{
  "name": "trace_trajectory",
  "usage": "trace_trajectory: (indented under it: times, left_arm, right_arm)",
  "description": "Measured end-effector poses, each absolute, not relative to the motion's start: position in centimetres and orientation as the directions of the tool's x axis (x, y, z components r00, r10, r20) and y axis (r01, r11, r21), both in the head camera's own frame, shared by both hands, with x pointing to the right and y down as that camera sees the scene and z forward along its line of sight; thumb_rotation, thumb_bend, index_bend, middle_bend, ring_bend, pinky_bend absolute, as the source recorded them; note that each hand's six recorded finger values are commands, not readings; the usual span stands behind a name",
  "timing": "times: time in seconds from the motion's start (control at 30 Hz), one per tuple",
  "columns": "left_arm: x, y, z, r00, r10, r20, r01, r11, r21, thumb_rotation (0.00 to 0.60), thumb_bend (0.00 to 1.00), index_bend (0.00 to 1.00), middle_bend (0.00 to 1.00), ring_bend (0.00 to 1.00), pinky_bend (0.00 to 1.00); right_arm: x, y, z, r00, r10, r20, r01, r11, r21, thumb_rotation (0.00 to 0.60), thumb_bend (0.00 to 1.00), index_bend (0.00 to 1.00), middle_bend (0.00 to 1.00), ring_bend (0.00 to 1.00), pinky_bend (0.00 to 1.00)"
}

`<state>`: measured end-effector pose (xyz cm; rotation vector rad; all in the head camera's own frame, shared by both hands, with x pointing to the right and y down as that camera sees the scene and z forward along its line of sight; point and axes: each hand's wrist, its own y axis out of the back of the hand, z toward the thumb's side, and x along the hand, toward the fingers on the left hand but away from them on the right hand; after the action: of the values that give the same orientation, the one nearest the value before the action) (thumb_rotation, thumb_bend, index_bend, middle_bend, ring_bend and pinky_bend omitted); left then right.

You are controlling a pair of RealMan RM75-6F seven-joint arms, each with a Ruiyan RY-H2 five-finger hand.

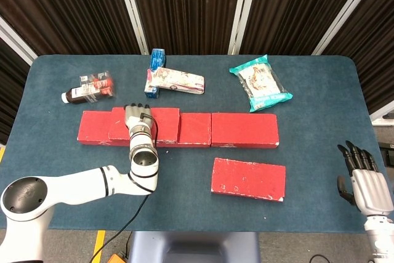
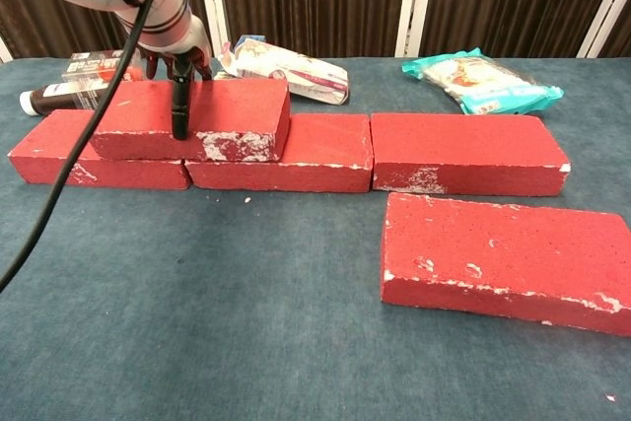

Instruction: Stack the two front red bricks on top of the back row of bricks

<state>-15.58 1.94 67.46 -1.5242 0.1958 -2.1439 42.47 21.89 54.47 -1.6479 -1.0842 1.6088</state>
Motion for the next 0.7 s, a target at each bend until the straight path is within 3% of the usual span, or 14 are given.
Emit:
trace_trajectory:
  times: [0.7]
  left_arm:
    - [-15.86,1.92,67.63,-0.268,-0.468,0.842,0.320,-0.868,-0.381,0.600,0.21,0.00,0.00,0.00,0.12]
  right_arm:
    - [42.48,21.91,54.48,-0.067,0.857,-0.511,0.149,-0.498,-0.854,0.600,0.65,0.16,0.02,0.00,0.00]
